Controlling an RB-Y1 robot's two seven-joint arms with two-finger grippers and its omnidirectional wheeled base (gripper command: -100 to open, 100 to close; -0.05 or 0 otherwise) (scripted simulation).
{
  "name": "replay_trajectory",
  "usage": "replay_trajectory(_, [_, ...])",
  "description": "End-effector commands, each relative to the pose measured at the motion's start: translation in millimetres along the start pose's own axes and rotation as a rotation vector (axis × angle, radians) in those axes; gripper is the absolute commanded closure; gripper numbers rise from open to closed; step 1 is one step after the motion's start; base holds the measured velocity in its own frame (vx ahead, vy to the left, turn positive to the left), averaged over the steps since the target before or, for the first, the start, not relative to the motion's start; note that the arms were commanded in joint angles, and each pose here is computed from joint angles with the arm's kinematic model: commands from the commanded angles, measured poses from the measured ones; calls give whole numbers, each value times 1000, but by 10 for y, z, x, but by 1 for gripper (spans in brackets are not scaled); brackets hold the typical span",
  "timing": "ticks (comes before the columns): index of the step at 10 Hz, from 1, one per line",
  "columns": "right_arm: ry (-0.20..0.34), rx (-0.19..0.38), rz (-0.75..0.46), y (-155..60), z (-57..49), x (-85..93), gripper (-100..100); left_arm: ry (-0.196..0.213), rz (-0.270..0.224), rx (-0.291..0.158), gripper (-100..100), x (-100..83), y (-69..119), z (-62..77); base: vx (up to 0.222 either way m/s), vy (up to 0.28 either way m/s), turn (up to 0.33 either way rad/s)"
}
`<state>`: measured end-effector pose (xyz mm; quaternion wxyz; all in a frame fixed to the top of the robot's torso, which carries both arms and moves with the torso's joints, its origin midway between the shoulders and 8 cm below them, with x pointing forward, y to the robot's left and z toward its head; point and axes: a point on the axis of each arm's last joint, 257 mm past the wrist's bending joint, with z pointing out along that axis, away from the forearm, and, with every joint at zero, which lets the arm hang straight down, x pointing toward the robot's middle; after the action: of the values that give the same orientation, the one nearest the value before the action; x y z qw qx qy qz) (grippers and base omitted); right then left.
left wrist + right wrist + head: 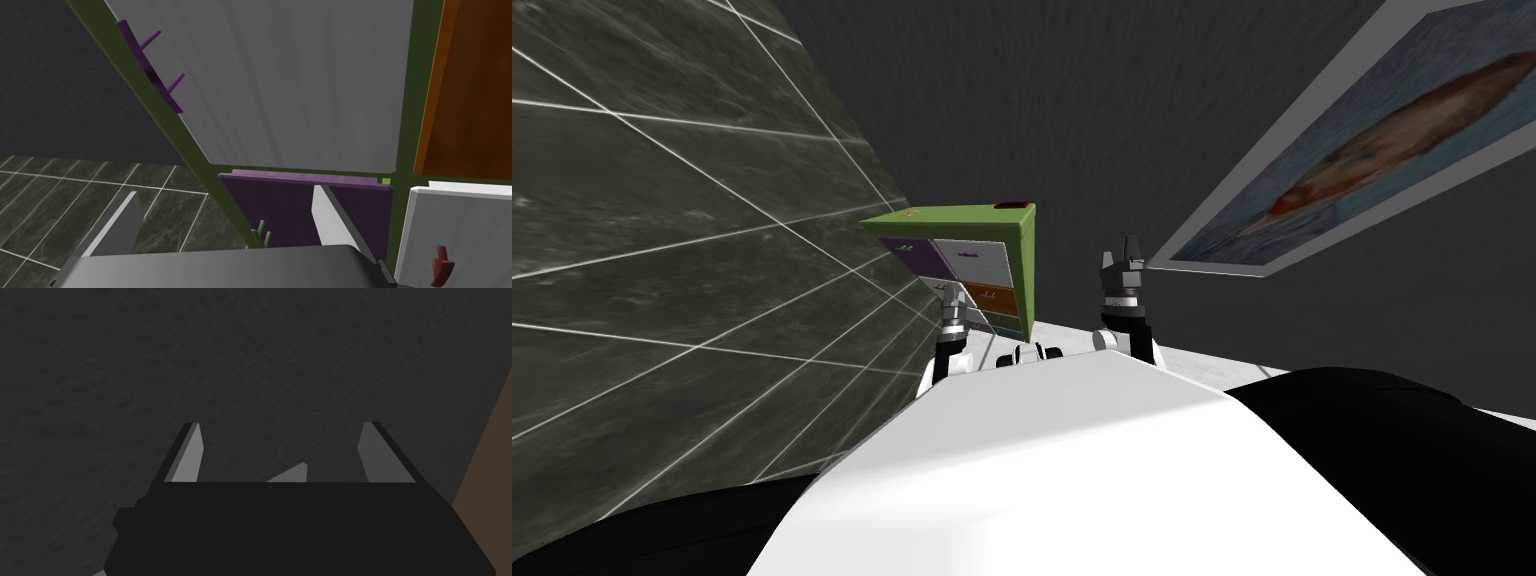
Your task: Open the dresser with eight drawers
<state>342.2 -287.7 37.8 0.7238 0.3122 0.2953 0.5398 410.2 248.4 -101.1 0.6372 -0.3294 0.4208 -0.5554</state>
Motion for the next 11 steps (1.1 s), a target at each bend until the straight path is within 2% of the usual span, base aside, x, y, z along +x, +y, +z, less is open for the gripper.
replay_trajectory(1, [0,0,0,0,0,0,0,7,-3,-34,-100,81,197,-10,4,4,-52])
replay_trajectory(3, [0,0,0,0,0,0,0,19,-3,-69,-100,169,392,-45,3,4,-56])
replay_trajectory(11, [0,0,0,0,0,0,0,81,16,-174,-100,448,977,-207,4,5,-48])
